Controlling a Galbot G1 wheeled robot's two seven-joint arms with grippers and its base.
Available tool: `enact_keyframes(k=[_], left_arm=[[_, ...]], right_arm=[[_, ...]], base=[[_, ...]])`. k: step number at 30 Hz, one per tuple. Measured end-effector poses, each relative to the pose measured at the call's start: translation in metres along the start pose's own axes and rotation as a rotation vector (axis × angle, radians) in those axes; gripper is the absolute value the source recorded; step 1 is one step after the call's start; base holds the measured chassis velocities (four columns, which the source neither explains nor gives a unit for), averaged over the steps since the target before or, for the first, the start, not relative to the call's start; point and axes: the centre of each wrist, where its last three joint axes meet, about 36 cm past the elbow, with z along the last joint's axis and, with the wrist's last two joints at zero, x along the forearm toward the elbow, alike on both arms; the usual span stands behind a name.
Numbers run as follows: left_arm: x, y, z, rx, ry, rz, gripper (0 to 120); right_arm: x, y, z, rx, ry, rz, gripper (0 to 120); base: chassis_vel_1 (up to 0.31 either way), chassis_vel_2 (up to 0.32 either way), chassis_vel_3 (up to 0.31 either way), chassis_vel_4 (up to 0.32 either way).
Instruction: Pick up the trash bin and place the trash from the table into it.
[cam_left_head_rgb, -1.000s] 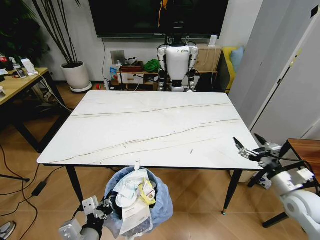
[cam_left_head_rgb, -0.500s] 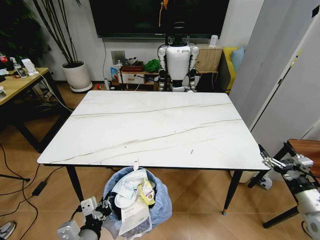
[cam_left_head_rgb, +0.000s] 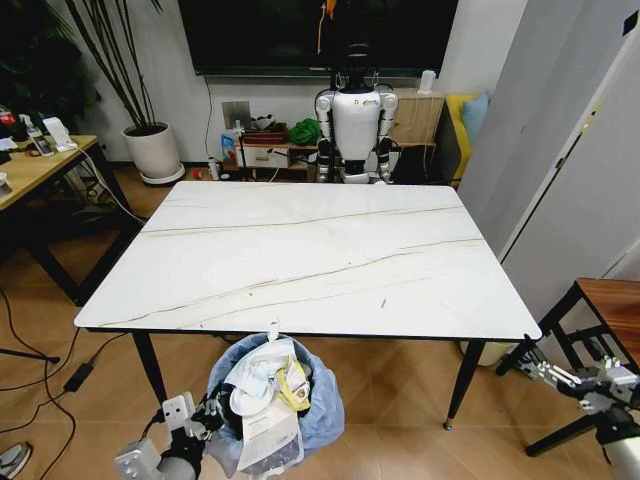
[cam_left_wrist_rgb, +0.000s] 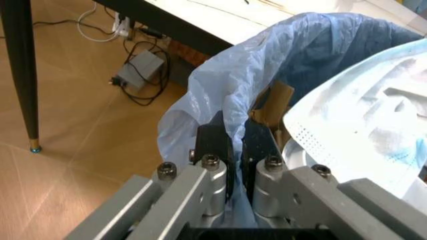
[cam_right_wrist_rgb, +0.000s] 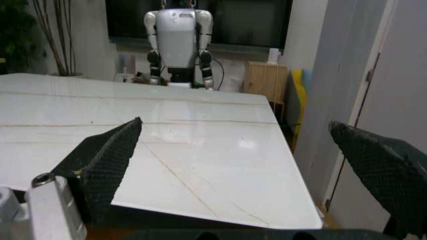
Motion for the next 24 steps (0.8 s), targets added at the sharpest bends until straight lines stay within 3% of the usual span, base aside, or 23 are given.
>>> enact_keyframes(k=[13, 24], left_arm=[[0.008, -0.003, -0.003, -0.019, -0.006, -0.011, 0], [0.015, -0.003, 0.000, -0.108, -0.045, -0.059, 0]], right_arm=[[0.006, -0.003, 0.001, 0.012, 0.003, 0.006, 100], [0.005, -0.003, 0.001, 0.012, 0.003, 0.005, 100]], base=[[0.000, 0.000, 0.000, 0.000], [0.000, 0.000, 0.000, 0.000]])
